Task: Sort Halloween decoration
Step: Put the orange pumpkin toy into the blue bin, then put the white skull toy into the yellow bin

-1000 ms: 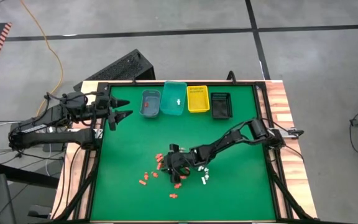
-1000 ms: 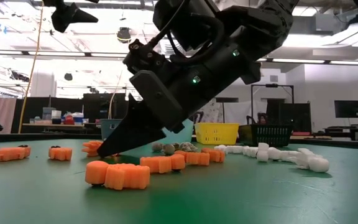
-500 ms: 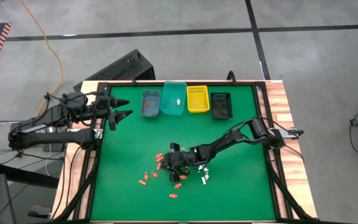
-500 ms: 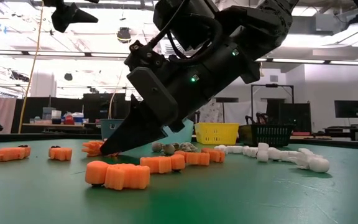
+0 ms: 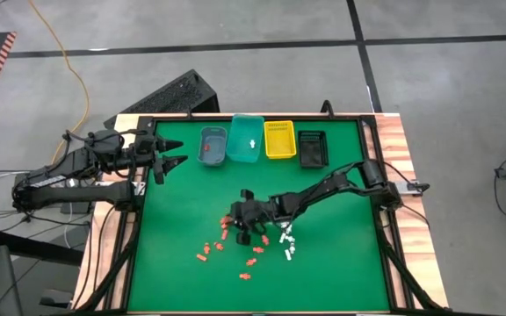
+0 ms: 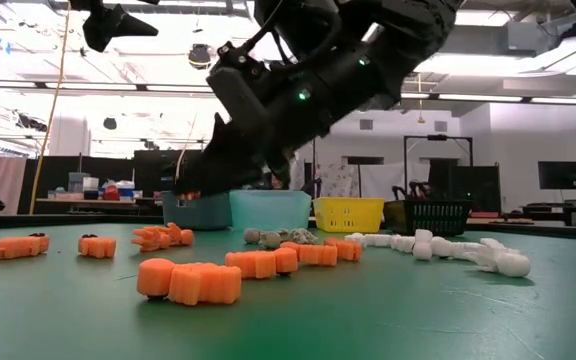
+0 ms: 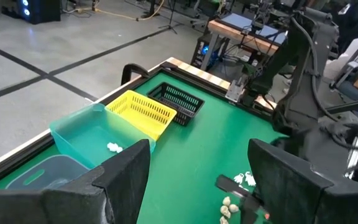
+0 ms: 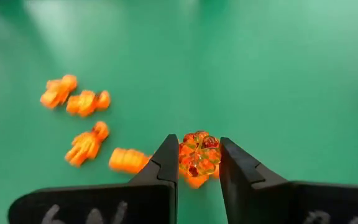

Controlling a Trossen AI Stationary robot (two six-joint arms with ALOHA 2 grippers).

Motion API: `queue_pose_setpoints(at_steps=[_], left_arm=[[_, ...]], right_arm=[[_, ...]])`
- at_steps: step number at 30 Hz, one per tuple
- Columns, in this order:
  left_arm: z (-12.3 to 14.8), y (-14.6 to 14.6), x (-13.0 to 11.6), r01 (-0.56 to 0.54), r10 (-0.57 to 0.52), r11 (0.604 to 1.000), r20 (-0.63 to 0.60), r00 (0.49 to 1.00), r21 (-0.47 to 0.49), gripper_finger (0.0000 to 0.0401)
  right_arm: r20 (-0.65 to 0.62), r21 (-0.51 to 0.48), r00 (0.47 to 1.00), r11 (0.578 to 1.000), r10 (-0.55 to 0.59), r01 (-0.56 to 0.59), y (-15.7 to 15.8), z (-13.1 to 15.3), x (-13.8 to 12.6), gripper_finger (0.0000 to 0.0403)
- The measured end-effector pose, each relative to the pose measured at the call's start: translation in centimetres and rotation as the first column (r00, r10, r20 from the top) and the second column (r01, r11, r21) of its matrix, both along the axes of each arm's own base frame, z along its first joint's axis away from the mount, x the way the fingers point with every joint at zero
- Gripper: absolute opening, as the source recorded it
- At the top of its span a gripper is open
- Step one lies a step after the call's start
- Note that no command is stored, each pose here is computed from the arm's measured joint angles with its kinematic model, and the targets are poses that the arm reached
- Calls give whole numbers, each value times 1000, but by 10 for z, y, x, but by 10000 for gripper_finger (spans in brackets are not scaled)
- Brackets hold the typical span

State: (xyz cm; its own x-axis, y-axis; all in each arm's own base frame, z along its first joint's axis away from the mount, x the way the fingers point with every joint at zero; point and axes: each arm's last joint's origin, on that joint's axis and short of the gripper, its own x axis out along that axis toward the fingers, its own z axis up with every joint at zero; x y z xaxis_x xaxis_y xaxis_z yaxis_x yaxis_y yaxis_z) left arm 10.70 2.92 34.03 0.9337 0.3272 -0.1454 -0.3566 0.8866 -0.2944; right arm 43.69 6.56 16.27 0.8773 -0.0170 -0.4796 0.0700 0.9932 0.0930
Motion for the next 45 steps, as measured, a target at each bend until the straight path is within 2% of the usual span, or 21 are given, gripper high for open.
queue_pose_setpoints(at_steps=[4,9,13,19,24,29,33,45], left_arm=[[0,0,0,0,0,1000,1,1000,1,261],[0,0,0,1,-1,1000,-1,1000,7,261],[0,0,0,1,-1,1000,-2,1000,9,261],[0,0,0,1,-1,1000,-4,1000,15,261],[0,0,0,-1,2,1000,-9,1000,28,261],[0,0,0,-7,8,999,-10,1000,33,261],[0,0,0,-7,8,999,-10,1000,33,261],[0,0,0,-7,7,999,-11,1000,33,261]], right_arm=[[54,-37,998,999,-34,36,-25,19,11,76],[150,-138,987,988,-54,75,-59,51,29,76],[172,-182,980,974,-101,132,-93,69,36,76],[183,-202,963,951,-199,235,-145,76,32,76],[184,-193,948,936,-260,295,-173,76,27,76],[187,-178,936,927,-297,329,-189,76,23,78],[205,-171,939,935,-275,311,-194,77,22,88],[208,-159,947,947,-244,279,-196,78,22,155]])
